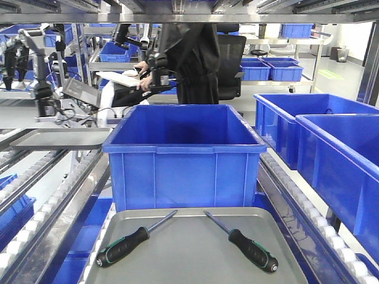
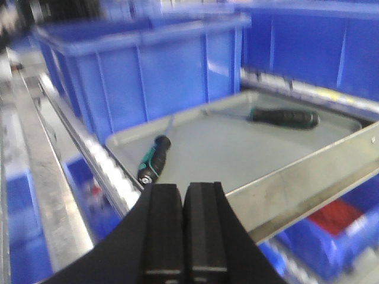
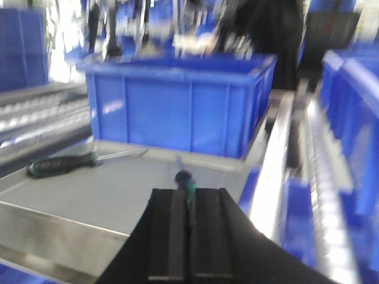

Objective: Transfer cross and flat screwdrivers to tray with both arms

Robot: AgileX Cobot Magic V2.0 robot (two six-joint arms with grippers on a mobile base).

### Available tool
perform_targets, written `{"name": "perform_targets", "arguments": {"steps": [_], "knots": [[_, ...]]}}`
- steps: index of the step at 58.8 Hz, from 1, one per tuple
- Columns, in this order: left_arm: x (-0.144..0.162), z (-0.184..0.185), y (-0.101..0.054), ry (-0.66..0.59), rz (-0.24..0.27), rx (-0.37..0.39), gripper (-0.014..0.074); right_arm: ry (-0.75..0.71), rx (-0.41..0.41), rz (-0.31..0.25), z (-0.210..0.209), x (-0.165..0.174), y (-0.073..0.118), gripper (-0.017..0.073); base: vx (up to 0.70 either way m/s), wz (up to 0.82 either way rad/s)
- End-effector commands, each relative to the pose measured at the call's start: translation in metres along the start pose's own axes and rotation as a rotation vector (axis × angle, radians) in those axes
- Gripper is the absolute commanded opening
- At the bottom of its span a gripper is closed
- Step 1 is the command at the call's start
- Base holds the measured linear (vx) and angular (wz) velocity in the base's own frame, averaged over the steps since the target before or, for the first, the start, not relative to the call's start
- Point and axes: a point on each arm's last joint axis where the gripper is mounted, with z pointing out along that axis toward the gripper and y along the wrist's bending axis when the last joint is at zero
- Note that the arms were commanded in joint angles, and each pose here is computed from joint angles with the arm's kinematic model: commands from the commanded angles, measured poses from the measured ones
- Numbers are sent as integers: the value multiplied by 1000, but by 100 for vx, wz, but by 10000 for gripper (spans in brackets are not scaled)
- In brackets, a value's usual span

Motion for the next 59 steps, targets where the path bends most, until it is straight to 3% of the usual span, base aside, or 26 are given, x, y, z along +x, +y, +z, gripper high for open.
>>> {"name": "perform_targets", "arguments": {"steps": [1, 12, 42, 48, 53, 59], "knots": [[-1, -10, 2, -179, -10, -20, 2, -170, 36, -15, -10, -3, -3, -9, 0, 0], [17, -9, 1, -128, -11, -15, 3, -180, 35, -9, -13, 2, -2, -8, 0, 0], [19, -8, 1, -108, 1, -14, 3, -177, 34, -10, -13, 2, -2, -8, 0, 0], [27, -6, 9, -129, 132, -115, 3, -177, 34, -10, -13, 2, -2, -8, 0, 0], [43, -5, 18, -151, 126, -234, 3, -177, 34, -10, -13, 2, -2, -8, 0, 0], [71, -6, 26, -209, 68, -361, 3, -177, 34, -10, -13, 2, -2, -8, 0, 0]]}}
